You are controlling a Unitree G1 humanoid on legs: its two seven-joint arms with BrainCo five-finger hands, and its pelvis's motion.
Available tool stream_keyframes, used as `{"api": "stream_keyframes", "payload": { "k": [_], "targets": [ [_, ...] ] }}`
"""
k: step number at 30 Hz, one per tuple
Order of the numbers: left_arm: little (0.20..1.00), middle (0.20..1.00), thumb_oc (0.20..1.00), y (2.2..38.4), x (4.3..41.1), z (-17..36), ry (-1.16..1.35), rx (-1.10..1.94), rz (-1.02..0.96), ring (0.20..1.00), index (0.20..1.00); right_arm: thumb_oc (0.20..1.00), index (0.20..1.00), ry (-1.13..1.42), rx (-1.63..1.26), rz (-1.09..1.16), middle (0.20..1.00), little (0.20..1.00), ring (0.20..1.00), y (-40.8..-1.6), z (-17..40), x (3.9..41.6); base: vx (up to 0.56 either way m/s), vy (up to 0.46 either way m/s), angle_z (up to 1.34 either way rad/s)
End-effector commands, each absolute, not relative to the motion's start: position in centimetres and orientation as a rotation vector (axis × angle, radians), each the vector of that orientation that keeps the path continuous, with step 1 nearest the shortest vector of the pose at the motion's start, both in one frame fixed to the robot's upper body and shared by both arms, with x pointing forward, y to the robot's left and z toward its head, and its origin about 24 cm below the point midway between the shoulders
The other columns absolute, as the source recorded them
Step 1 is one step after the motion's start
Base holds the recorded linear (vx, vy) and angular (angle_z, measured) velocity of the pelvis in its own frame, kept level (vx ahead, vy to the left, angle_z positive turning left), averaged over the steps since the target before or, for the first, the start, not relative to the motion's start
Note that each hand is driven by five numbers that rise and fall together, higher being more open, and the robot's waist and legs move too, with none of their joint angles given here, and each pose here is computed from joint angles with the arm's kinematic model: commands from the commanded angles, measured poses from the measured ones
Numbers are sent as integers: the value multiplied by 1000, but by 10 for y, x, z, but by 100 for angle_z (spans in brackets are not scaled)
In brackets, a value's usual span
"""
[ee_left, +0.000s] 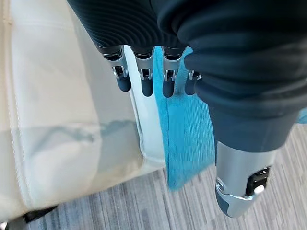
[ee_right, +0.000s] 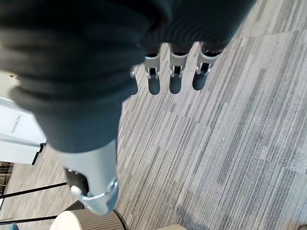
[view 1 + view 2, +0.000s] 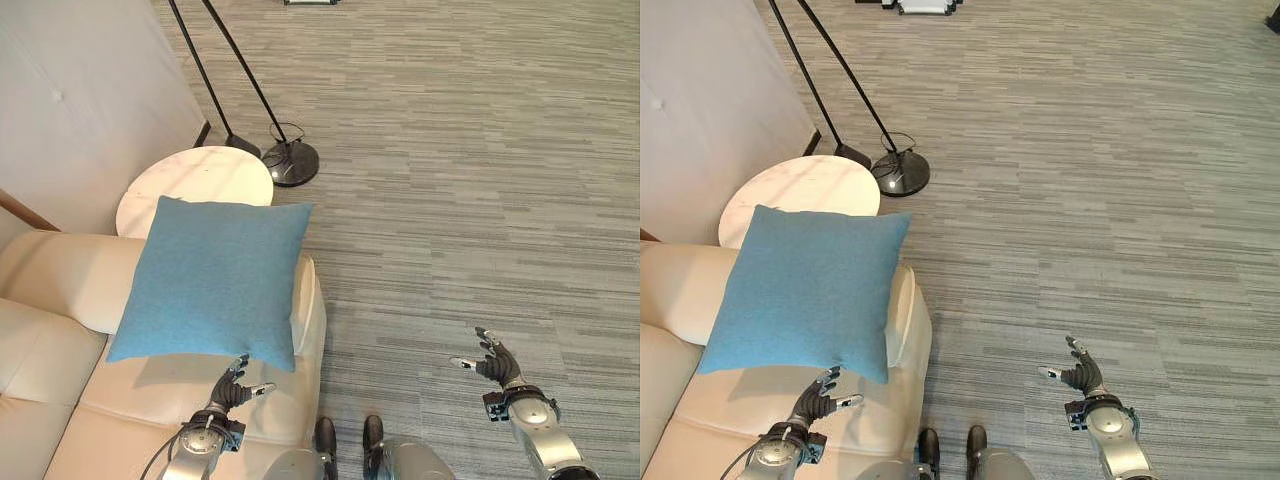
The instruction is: Pick up all the scattered cushions and arrange them neatly on the sofa.
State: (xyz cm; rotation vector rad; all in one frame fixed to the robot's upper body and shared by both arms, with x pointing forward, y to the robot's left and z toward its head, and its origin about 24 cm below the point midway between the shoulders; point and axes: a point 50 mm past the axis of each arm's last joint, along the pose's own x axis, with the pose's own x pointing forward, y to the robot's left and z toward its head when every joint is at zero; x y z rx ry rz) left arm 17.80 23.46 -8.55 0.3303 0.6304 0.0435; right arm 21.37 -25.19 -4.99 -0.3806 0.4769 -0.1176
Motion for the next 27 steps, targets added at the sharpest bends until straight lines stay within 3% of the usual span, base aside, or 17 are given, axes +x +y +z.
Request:
{"api": "stream_keyframes", "payload": {
  "k": [1, 9, 17, 27],
  "targets": [
    [1000, 1000, 1000, 246, 181, -75, 575, 336, 86, 1000, 1000, 1000, 1000, 416, -405, -80, 1000, 1000, 1000, -247, -40, 221, 308, -151, 10],
    [1000, 1000, 1000, 251, 176, -76, 570, 341, 117, 1000, 1000, 1000, 1000, 436, -460, -51, 1000, 1000, 1000, -252, -42, 214, 413, -296, 41],
    [1000, 1000, 1000, 246, 182, -77, 560, 247, 159, 1000, 1000, 1000, 1000, 431, -497, -115, 1000, 1000, 1000, -271, -35, 221, 161, -353, 65],
    [1000, 1000, 1000, 263, 165, -89, 652, 244, 235, 1000, 1000, 1000, 1000, 484, -470, -168, 1000, 1000, 1000, -279, -44, 209, 90, -85, 104]
  ]
}}
